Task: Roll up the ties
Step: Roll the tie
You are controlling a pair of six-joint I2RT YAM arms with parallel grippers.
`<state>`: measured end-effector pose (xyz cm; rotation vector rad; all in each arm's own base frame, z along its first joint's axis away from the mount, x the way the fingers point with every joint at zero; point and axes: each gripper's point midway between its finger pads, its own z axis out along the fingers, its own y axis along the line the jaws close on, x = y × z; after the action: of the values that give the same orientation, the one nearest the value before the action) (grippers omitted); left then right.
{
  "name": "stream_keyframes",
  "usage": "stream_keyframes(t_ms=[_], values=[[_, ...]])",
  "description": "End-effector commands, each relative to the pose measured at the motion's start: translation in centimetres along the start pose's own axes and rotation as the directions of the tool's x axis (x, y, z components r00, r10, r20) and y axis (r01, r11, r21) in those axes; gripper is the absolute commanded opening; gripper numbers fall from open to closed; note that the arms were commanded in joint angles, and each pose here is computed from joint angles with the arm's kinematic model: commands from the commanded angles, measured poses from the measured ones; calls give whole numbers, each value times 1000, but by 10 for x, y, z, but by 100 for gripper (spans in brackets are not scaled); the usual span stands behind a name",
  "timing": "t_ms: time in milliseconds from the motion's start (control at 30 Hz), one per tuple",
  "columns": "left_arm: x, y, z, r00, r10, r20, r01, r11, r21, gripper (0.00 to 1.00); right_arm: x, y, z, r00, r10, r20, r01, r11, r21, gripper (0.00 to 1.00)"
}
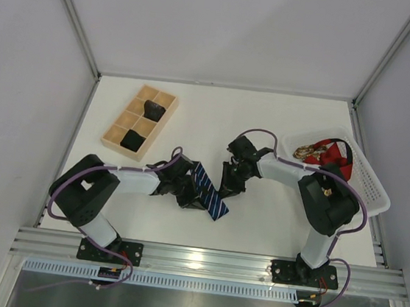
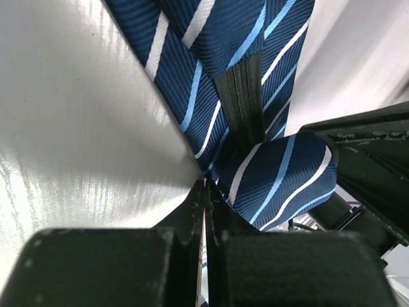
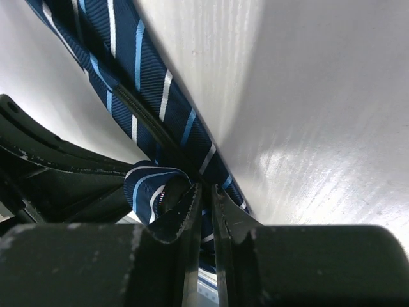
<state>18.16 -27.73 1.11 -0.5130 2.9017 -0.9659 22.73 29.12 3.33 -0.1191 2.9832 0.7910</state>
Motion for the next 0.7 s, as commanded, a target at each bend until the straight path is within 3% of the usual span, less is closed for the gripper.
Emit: stream_keyframes(t_ms=[0,167,367,433,533,633,667], values=[[-2,22,4,1000,23,22,-21,995,-95,1,-15,2,-4,999,-4,32,4,1000,0,17],[3,27,-7,999,37,12,-35,993,-114,1,-31,-3,-16,998,-14,65,13,1000,17,17],[7,0,-37,989,147,31,-146,989,-19,0,-45,-17,-46,988,-77,131,65,994,92,20],[6,-11,-48,978,205,39,-205,979,2,0,-37,-20,-55,990,-78,119,69,995,76,22],[-3,-58,-69,949,304,86,-312,944,108,0,-17,-24,-63,994,-64,89,62,998,23,27],[-20,-74,-78,927,355,122,-365,929,68,1,13,-35,-60,999,-15,46,15,1000,5,31],[-25,-65,-73,925,367,97,-370,929,20,0,15,-30,-68,997,-14,78,15,1000,-22,31]])
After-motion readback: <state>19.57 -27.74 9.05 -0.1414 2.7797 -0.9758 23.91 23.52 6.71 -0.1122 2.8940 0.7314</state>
